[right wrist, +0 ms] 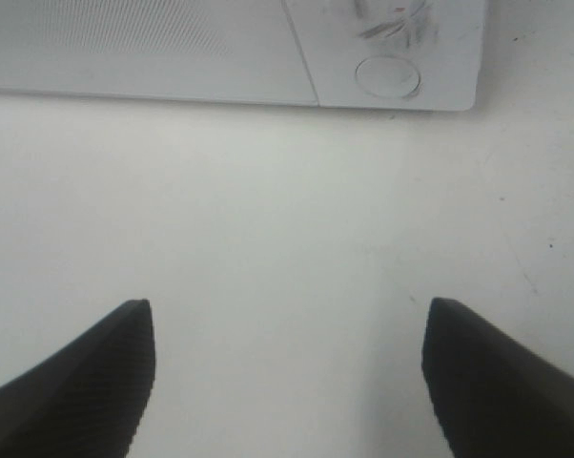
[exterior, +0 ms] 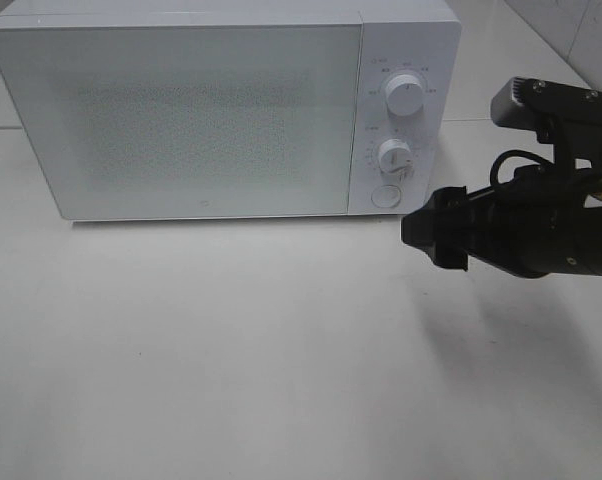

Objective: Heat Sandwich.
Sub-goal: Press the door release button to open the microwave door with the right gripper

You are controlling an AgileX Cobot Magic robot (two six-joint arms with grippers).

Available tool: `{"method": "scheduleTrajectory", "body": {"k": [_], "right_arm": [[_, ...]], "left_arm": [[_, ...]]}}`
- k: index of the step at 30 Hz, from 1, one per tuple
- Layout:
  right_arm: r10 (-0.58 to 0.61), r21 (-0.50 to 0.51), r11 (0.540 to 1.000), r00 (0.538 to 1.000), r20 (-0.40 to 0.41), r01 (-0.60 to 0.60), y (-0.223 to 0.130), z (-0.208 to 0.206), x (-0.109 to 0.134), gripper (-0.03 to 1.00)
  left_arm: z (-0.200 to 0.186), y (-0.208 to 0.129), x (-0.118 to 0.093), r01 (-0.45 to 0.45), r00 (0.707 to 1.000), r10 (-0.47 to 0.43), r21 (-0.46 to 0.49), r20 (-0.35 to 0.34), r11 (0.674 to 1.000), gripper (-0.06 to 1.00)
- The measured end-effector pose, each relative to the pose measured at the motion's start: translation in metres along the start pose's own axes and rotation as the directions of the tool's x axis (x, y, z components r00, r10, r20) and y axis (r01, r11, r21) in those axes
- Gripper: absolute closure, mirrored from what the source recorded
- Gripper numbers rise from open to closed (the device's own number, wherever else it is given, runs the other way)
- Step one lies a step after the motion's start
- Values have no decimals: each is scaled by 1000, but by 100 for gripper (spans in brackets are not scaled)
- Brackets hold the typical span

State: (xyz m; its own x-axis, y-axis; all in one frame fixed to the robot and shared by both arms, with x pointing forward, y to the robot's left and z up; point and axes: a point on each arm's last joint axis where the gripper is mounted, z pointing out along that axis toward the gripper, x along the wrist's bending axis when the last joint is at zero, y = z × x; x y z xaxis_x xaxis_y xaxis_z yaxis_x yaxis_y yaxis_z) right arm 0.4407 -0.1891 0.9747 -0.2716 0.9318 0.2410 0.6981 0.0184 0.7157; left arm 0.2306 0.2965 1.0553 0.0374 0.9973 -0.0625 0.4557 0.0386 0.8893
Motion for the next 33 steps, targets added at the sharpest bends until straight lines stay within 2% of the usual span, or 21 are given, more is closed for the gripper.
{"method": "scheduleTrajectory", "body": {"k": [5, 11, 16, 27, 33], "right_arm": [[-117, 85, 989, 992, -52, 121, -6, -18, 4, 21], [-185, 122, 973, 977, -107, 197, -11, -47, 8, 21], [-223, 128, 963, 967, -122, 238, -13, -61, 9, 21], [-365, 32, 928, 922, -132, 372, -17, -129, 7, 21], [-398, -8, 917, 913, -86, 399, -19, -171, 3, 21]], "left_arm": [[0, 0, 0, 0, 1000, 0, 0, 0, 1000, -5], [0, 0, 0, 0, 1000, 0, 0, 0, 1000, -5], [0, 0, 0, 0, 1000, 0, 0, 0, 1000, -5], [0, 0, 0, 0, 1000, 0, 0, 0, 1000, -5], [0, 0, 0, 0, 1000, 0, 0, 0, 1000, -5]]}}
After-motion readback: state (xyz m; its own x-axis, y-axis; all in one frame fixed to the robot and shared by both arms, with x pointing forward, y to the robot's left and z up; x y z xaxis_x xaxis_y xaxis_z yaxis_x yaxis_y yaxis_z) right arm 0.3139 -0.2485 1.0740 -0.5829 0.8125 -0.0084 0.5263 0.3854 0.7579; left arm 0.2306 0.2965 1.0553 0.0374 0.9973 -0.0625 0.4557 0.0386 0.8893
